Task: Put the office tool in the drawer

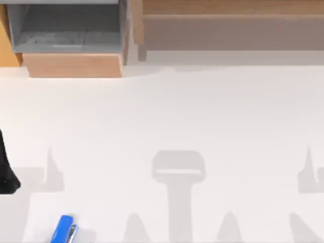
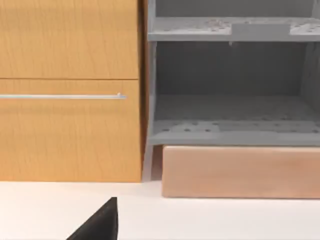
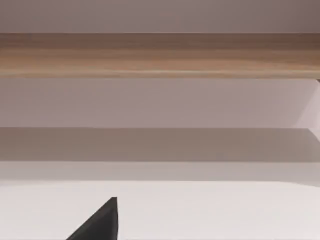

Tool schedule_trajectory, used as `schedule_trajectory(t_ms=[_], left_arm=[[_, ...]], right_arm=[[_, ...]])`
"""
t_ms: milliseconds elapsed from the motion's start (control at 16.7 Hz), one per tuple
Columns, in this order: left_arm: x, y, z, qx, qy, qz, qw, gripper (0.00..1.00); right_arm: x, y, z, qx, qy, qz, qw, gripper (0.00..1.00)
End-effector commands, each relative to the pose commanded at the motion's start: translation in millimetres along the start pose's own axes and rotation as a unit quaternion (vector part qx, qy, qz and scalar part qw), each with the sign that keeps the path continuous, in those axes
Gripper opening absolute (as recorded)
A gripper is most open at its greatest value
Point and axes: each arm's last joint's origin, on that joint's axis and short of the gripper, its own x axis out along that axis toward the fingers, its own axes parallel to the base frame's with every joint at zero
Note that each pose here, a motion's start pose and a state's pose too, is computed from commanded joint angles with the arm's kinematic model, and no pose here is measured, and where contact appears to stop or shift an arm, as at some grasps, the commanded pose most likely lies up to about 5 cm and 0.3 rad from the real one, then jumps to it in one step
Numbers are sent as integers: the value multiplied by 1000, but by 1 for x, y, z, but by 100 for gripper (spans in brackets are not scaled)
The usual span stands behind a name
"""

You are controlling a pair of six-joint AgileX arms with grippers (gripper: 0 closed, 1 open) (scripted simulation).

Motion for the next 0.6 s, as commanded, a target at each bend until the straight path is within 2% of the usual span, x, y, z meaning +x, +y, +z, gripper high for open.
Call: schedule_trajectory(t_ms=[300, 600], left_arm=[[2, 0, 5, 17, 5, -10, 1000, 100], [21, 2, 34, 103, 14, -33, 994, 100]], right_arm=[[0, 0, 0, 0, 0, 0, 1000, 100], [0, 0, 0, 0, 0, 0, 1000, 100]])
